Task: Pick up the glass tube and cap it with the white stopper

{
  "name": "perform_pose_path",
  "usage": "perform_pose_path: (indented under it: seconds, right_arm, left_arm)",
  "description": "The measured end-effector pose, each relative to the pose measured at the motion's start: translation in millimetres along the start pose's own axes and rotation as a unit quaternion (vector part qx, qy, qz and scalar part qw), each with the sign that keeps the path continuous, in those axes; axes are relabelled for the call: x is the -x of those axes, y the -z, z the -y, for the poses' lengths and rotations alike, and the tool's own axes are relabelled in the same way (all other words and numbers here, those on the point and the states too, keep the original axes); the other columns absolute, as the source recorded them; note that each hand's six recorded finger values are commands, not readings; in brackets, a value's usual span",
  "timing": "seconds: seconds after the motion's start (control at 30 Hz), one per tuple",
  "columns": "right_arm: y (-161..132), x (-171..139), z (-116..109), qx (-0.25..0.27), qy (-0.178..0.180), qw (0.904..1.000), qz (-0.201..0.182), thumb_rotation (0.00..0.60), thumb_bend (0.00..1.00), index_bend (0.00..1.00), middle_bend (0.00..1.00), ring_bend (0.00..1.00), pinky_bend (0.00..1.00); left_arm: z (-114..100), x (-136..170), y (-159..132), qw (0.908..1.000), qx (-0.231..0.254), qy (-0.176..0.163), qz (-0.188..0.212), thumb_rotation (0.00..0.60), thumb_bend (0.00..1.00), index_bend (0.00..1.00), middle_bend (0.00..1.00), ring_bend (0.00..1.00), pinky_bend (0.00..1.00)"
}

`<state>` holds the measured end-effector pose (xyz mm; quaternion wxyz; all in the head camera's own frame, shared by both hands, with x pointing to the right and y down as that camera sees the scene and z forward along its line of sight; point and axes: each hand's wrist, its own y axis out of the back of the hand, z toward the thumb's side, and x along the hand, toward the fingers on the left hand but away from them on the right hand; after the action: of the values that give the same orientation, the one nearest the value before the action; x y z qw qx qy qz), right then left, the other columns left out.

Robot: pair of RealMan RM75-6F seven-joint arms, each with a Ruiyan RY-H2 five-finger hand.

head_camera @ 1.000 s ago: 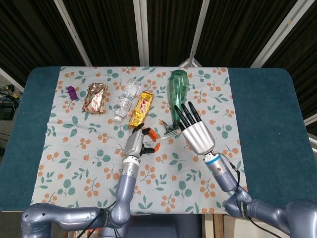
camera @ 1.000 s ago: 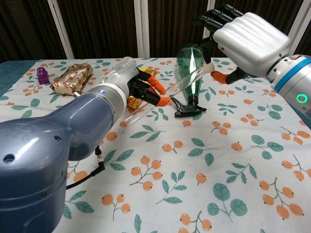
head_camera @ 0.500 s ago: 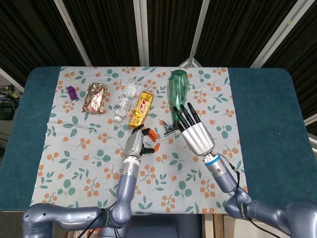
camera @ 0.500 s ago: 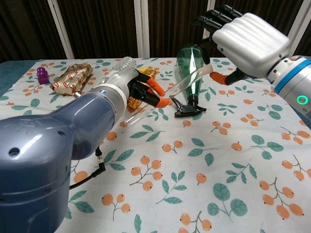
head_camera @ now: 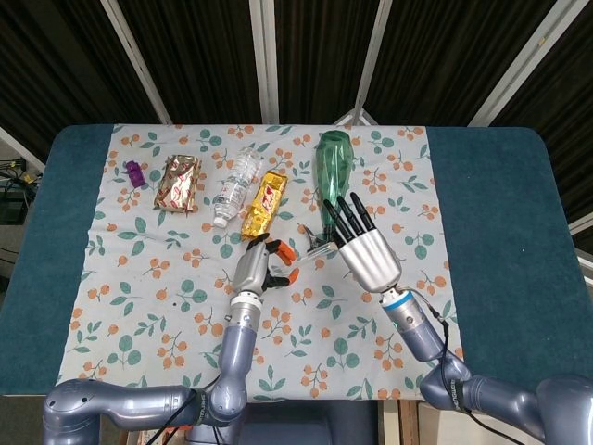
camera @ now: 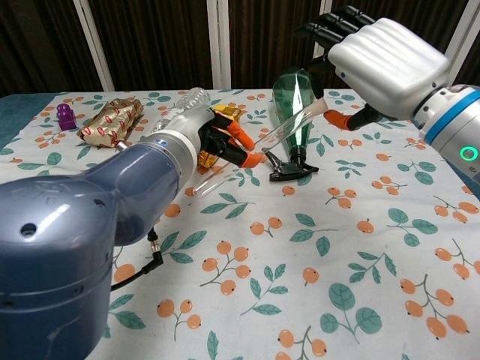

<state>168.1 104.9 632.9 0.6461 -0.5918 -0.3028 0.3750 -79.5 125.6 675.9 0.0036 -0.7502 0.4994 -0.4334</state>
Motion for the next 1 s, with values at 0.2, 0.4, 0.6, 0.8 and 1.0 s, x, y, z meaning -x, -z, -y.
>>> perform_pose_path:
  seconds: [0.2, 0.4, 0.6, 0.8, 1.0]
  right_arm:
    - [-1.1, 0.5, 0.4, 0.001, -0.002, 1.0, -0.001, 0.6, 0.42, 0.58, 0.11, 0.0, 0.0]
    - [1.1, 0.6, 0.9, 0.0, -0.003, 1.0, 0.001, 0.6, 0.42, 0.58, 0.11, 0.0, 0.0]
    - [-0.2, 0.0, 0.2, 0.002, -0.003, 1.0, -0.001, 0.6, 0.41, 0.58, 0.11, 0.0, 0.0]
    - [-1.3, -0.1, -1.0, 0.004, -0.002, 1.0, -0.002, 0.6, 0.42, 0.58, 0.11, 0.0, 0.0]
    - [-0.5, -1.9, 0.2, 0.003, -0.004, 1.0, -0.002, 0.6, 0.42, 0.55, 0.11, 0.0, 0.0]
  left_arm:
    - [1.0, 1.6, -3.8, 0.9999, -0.009, 0.002, 0.012, 0.6, 0.52, 0.67, 0.53, 0.08, 0.0]
    - [1.0, 2.9, -5.2, 0.9992, -0.025, -0.001, 0.03, 0.6, 0.52, 0.67, 0.53, 0.08, 0.0]
    - [1.9, 2.8, -6.2, 0.9991, -0.025, -0.001, 0.034, 0.6, 0.52, 0.67, 0.53, 0.08, 0.0]
    - [0.4, 1.9, -6.9, 0.9991, -0.025, -0.004, 0.034, 0.6, 0.52, 0.67, 0.53, 0.08, 0.0]
    - [0.0, 1.1, -4.5, 0.9991, -0.027, -0.005, 0.031, 0.6, 0.52, 0.67, 0.53, 0.08, 0.0]
